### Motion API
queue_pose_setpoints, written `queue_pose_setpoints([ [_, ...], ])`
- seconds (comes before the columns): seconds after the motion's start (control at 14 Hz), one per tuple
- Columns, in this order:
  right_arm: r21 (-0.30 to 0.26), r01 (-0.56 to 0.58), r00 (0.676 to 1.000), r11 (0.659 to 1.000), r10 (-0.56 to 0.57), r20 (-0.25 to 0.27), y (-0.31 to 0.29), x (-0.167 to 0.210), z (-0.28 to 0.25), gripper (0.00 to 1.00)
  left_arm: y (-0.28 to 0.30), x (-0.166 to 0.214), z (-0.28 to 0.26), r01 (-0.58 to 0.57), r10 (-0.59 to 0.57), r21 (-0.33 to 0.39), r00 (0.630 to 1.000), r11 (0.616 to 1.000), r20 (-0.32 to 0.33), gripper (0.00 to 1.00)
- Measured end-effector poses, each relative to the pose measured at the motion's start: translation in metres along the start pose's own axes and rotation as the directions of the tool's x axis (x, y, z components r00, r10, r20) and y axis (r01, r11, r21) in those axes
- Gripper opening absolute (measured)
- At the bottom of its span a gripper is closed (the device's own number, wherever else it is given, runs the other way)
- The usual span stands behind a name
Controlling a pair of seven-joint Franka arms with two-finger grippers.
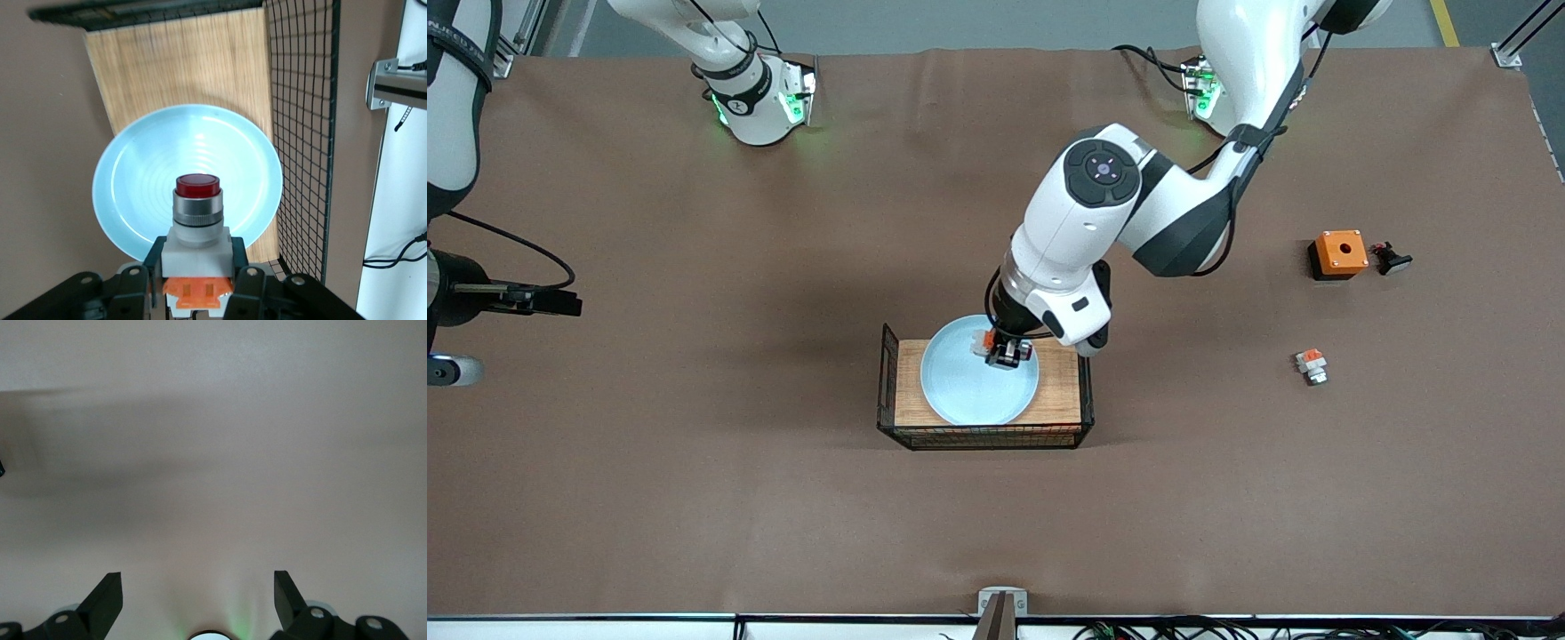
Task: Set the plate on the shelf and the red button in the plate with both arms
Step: 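Lower the red button onto the plate and open the left gripper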
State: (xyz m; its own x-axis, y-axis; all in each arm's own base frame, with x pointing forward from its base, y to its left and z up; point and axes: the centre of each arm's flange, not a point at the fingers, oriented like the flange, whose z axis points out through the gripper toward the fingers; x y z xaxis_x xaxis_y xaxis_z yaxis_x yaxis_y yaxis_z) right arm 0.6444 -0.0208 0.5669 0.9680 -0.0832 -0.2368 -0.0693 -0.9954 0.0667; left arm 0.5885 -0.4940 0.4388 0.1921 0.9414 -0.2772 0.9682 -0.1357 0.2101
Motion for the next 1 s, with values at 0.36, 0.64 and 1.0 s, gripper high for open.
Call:
queue_pose_setpoints([
  [0.36,0.001,0.005,1.0,1.0,-0.005,0.002,-0.002,0.0,0.0,1.0,0.003,0.0,0.03,0.001,-0.001,-0.03,1.0,1.0,0.011,0.42],
  [0.64,-0.019,0.005,1.0,1.0,-0.005,-0.002,-0.004,-0.001,-0.002,1.0,0.003,-0.002,0.042,-0.001,0.002,-0.043,1.0,0.999,0.019,0.42],
  [1.0,0.003,0.003,0.999,1.0,-0.003,-0.051,0.002,-0.041,-0.046,1.0,-0.004,-0.007,0.055,-0.011,0.012,-0.029,1.0,1.0,0.01,0.42],
])
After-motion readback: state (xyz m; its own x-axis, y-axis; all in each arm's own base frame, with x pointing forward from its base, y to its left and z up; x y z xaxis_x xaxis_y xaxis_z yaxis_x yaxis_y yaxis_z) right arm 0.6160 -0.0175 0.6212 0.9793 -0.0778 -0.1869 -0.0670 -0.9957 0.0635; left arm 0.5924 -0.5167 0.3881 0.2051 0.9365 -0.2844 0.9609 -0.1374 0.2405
